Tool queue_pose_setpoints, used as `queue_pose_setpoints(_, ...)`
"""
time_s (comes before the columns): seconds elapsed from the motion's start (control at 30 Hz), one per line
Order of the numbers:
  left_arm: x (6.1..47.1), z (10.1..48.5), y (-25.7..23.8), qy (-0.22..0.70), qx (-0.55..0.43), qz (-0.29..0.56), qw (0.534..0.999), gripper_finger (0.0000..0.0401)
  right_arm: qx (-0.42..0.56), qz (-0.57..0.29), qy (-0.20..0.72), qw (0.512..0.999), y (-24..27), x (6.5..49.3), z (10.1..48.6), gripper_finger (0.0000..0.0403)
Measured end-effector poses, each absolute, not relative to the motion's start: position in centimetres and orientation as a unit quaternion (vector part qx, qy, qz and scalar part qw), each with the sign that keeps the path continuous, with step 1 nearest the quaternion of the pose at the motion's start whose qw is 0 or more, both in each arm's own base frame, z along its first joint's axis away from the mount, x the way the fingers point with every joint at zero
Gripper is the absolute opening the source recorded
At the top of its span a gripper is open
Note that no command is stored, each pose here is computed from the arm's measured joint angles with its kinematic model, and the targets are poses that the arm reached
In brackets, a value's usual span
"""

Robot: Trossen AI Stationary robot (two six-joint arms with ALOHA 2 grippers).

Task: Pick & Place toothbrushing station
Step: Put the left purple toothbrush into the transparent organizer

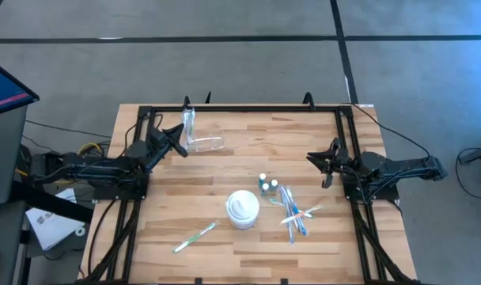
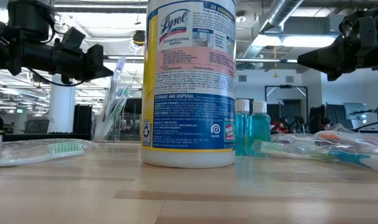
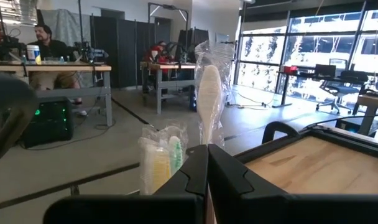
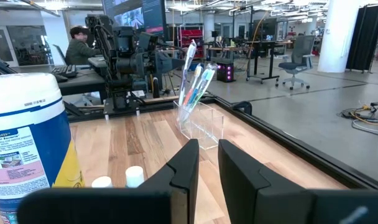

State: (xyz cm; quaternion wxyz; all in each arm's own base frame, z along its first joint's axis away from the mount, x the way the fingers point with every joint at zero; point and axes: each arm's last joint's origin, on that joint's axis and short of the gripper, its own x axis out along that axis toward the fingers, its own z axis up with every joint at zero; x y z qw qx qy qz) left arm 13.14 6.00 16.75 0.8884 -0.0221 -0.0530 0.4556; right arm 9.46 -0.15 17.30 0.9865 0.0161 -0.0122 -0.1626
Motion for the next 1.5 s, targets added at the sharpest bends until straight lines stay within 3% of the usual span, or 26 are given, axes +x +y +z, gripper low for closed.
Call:
queue_pose_setpoints(1.1,14.3,13.3,6.4,0.05,-0.047,0.471,0.88,0.0007,0.016,-0.163,-0.013,0.986,-0.1,9.5,17.3,0.0054)
queue_pose_setpoints(1.27,14.3,13.3,6.4,0.048,-0.046,0.471,0.88,0.0031,0.016,-0.163,-0.012,0.986,-0.1,9.5,17.3,0.0054)
queue_pose_setpoints(1.5,14.3,13.3,6.4,0.048,-0.046,0.471,0.88,0.0097,0.016,-0.163,-0.012,0.986,-0.1,9.5,17.3,0.0054)
